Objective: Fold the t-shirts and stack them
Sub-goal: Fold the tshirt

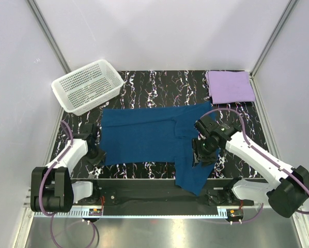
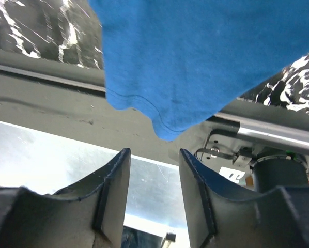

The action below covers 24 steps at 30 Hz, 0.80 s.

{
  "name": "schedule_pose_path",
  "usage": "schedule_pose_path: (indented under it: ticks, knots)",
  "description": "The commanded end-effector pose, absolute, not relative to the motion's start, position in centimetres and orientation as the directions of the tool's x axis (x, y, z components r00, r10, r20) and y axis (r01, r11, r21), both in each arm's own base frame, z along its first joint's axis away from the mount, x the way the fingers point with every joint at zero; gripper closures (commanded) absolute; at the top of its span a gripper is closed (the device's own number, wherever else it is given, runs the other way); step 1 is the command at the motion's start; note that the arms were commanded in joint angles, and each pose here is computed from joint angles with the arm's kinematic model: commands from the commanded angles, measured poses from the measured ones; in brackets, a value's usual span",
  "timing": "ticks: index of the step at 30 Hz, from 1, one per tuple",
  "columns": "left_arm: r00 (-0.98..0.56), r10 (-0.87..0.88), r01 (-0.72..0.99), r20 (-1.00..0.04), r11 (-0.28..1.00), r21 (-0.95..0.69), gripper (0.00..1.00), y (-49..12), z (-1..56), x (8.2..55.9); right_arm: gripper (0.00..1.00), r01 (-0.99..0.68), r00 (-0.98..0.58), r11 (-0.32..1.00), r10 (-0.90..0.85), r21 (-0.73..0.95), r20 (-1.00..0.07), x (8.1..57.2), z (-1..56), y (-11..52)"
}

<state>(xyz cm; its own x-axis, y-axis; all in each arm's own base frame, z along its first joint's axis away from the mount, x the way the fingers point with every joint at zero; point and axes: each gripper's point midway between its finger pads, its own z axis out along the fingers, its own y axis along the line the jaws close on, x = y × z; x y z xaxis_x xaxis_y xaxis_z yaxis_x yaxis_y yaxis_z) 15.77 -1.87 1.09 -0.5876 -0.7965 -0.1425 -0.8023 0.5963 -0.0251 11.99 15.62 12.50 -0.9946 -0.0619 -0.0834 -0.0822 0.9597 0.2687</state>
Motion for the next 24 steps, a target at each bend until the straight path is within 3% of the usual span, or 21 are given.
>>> schedule_pose_path:
  ticks: [1, 4, 10, 17, 19, 22, 24]
  knots:
    - [-0.573, -0.793, -0.809, -0.206, 0.588, -0.015, 0.85, -0.6, 1.1, 17.2, 0.52, -0.068, -0.998, 0.956, -0.069, 0.285, -0.007, 10.3, 11.8, 15.7]
    - [-0.611, -0.753, -0.773, -0.242, 0.634, -0.02, 1.0, -0.1, 1.9, 18.5, 0.46, -0.06, -0.997, 0.957, -0.072, 0.283, 0.034, 9.4, 11.1, 15.6]
    - [-0.649, -0.698, -0.736, -0.302, 0.677, 0.017, 1.0, 1.2, 3.0, 20.0, 0.41, -0.078, -0.974, 0.972, -0.122, 0.224, 0.191, 6.8, 8.2, 16.2]
    - [-0.651, -0.683, -0.72, -0.331, 0.694, -0.019, 1.0, 1.7, 4.3, 22.2, 0.56, -0.004, -0.982, 0.978, -0.044, 0.21, 0.186, 6.6, 6.5, 17.3]
    - [-0.655, -0.686, -0.714, -0.317, 0.699, -0.039, 1.0, 1.2, 4.2, 22.3, 0.65, 0.003, -0.984, 0.978, -0.035, 0.209, 0.176, 7.2, 5.6, 17.7]
    - [-0.663, -0.686, -0.703, -0.3, 0.708, -0.067, 1.0, 0.6, 3.7, 22.3, 0.75, -0.012, -0.995, 0.977, -0.032, 0.213, 0.09, 10.1, 4.1, 19.3]
    - [-0.67, -0.685, -0.699, -0.286, 0.712, -0.071, 1.0, 0.4, 3.2, 22.2, 0.75, -0.021, -1.0, 0.979, -0.023, 0.2, 0.009, 12.7, 3.4, 20.3]
